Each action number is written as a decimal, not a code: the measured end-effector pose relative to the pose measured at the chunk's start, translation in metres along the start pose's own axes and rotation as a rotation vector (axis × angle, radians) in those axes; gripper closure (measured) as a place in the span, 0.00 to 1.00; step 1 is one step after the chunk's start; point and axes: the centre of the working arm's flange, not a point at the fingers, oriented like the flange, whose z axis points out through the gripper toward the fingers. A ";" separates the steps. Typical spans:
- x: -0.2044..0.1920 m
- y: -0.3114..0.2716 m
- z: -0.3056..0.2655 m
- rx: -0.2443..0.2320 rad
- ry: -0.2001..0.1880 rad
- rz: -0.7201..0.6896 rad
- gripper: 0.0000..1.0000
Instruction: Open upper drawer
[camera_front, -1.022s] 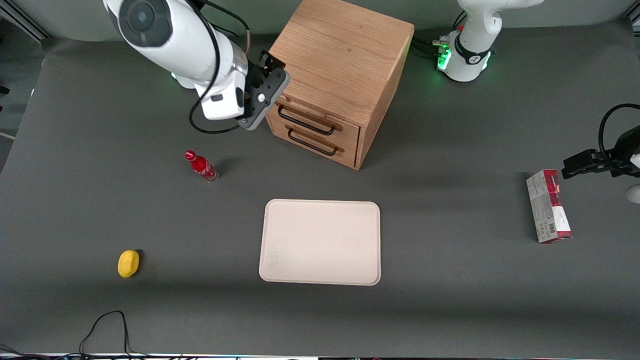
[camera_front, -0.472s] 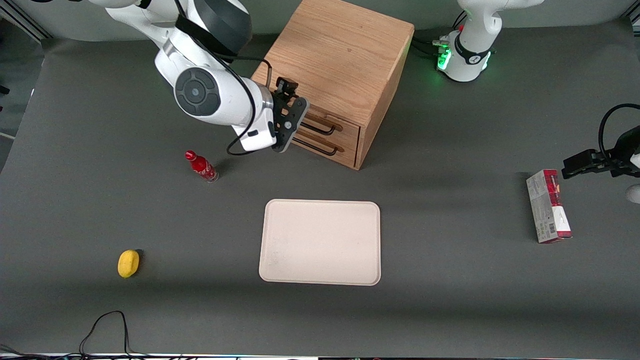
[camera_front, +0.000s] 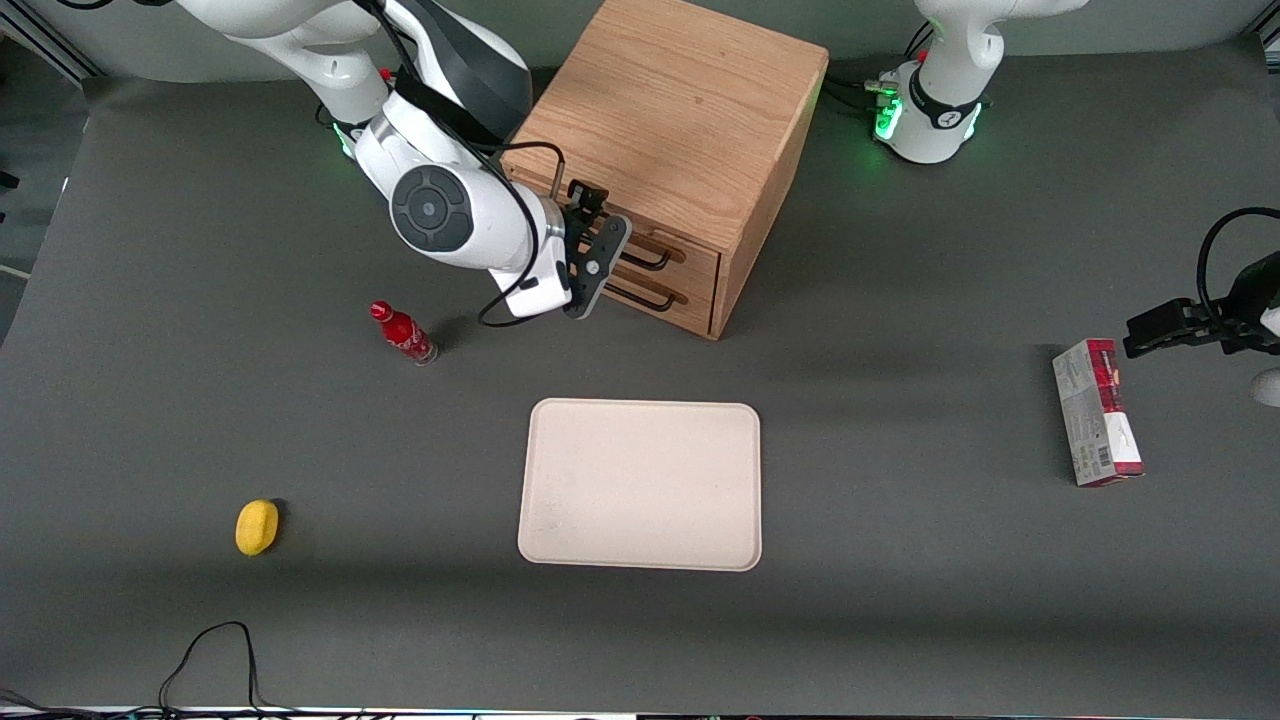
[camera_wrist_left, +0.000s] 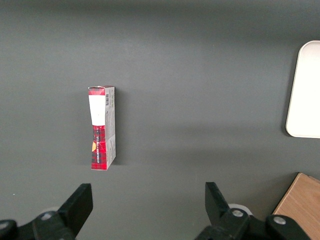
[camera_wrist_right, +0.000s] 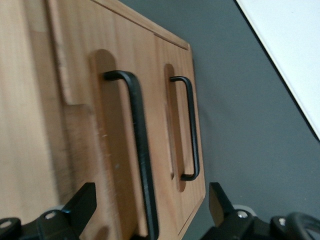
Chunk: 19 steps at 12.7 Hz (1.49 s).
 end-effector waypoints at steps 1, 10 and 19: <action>0.000 0.003 0.008 -0.013 -0.011 -0.005 0.00; 0.007 0.031 0.026 -0.099 -0.001 -0.026 0.00; 0.006 0.124 -0.030 -0.161 0.099 -0.064 0.00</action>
